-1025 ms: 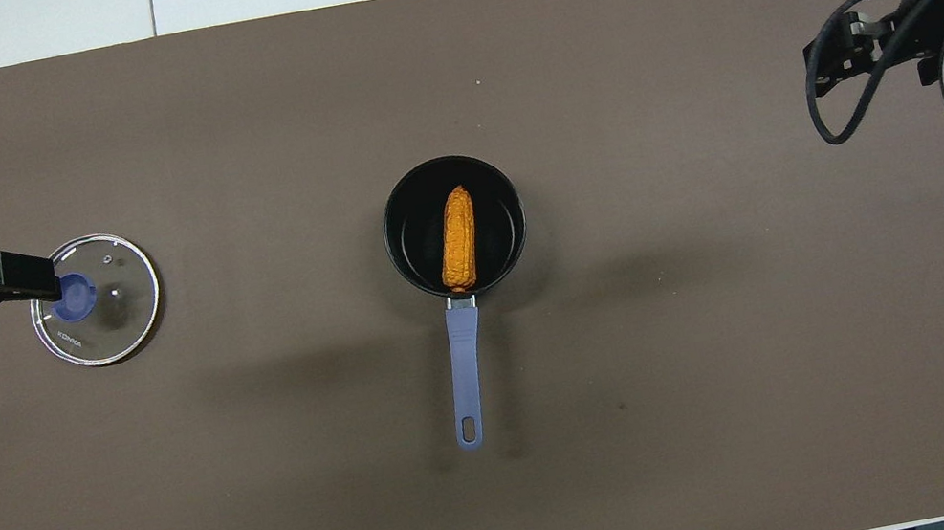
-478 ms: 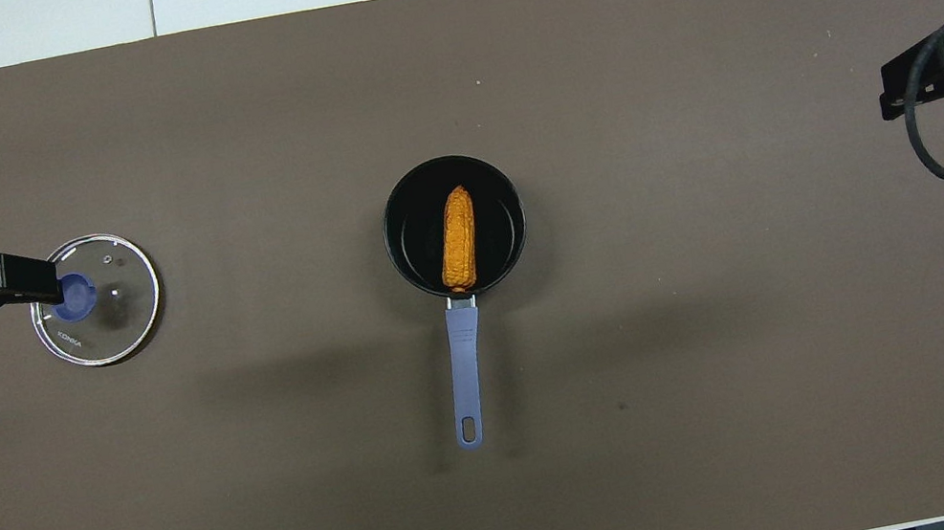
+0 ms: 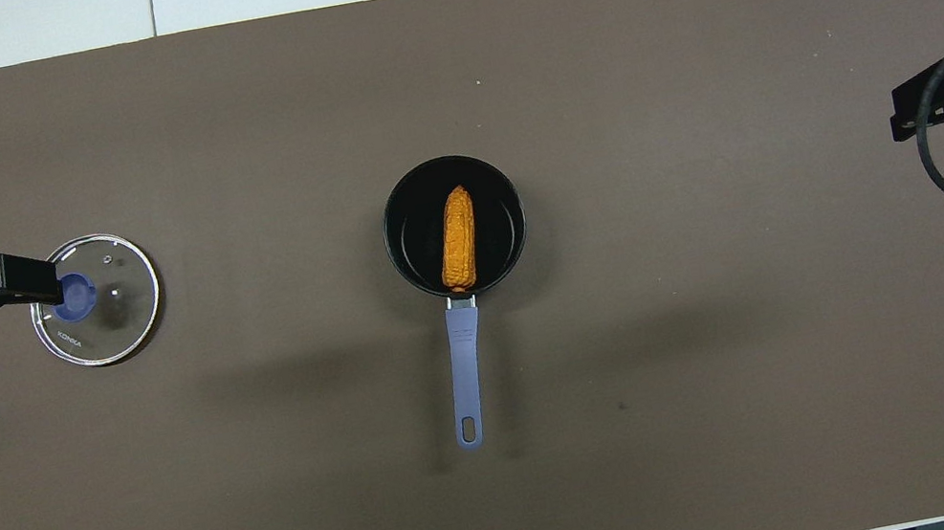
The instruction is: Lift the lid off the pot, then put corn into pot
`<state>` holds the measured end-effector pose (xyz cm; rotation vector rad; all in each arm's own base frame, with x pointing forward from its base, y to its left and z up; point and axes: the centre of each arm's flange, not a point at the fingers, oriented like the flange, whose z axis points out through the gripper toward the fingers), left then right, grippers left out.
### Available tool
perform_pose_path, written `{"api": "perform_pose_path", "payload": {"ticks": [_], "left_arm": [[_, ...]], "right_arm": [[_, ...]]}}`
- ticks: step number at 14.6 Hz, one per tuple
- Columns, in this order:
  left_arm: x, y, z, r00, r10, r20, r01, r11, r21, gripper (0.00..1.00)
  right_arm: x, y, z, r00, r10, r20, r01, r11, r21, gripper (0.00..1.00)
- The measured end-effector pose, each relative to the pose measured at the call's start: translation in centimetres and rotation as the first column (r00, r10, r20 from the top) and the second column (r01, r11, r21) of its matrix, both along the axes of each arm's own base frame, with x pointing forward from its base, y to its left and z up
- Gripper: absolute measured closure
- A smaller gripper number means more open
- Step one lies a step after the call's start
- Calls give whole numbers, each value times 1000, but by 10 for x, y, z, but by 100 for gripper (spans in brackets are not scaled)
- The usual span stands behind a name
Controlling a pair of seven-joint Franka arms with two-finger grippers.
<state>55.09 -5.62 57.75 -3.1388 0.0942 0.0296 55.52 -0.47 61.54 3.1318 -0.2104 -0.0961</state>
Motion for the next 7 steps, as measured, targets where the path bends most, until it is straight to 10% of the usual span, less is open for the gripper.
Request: {"api": "perform_pose_path", "payload": {"ticks": [7], "left_arm": [[0,0,0,1000,0,-1,0,1000,0,0]], "right_arm": [[0,-7,-1,1000,7,-1,-7,1000,1,0]]}}
